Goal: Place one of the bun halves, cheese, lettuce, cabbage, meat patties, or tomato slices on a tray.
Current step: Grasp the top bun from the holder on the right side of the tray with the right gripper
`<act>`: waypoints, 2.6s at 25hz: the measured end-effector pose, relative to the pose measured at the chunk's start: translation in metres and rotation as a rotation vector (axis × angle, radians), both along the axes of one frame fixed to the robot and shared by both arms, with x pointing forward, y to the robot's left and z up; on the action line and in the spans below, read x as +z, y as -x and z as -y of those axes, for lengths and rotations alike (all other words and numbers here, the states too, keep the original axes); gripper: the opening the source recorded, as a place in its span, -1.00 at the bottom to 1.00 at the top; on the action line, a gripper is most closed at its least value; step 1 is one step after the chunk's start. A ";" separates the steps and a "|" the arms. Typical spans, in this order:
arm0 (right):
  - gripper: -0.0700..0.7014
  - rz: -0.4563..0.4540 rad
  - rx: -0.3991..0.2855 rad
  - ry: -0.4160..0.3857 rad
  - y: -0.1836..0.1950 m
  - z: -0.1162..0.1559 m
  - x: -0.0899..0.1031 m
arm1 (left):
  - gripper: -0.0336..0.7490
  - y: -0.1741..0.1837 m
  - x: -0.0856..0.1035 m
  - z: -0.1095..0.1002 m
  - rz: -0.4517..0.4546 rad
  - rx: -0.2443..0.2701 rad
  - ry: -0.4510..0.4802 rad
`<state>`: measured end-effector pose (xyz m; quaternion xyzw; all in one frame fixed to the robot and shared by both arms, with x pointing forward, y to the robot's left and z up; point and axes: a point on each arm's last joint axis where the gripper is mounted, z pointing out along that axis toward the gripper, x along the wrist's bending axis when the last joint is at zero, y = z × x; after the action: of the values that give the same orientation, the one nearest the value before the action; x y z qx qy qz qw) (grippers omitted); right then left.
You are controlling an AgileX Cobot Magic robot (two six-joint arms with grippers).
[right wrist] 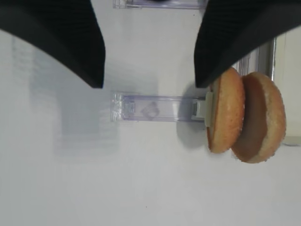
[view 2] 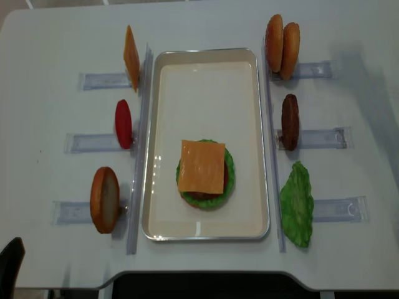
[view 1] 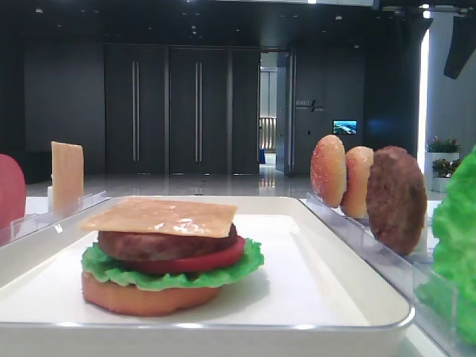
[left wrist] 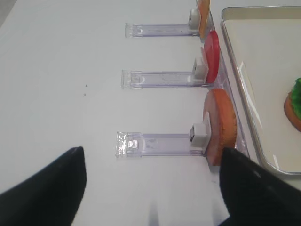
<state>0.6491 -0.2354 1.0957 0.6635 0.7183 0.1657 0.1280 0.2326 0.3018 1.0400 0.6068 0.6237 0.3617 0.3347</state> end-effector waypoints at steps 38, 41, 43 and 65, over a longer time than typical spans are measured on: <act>0.22 0.054 0.071 -0.132 -0.024 -0.089 -0.030 | 0.85 0.000 0.000 0.000 0.000 0.000 0.000; 0.22 0.034 0.070 -0.126 -0.027 -0.091 -0.040 | 0.85 0.000 0.000 0.000 0.000 0.000 0.000; 0.22 0.027 0.069 -0.124 -0.028 -0.091 -0.044 | 0.85 0.000 0.000 0.000 0.000 0.000 0.000; 0.22 -0.052 0.069 -0.099 -0.038 -0.096 -0.082 | 0.85 0.000 0.000 0.000 0.000 0.000 0.000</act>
<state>0.6871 -0.1397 1.0139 0.6480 0.7348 0.1878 0.0705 0.2326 0.3018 1.0400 0.6068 0.6237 0.3617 0.3347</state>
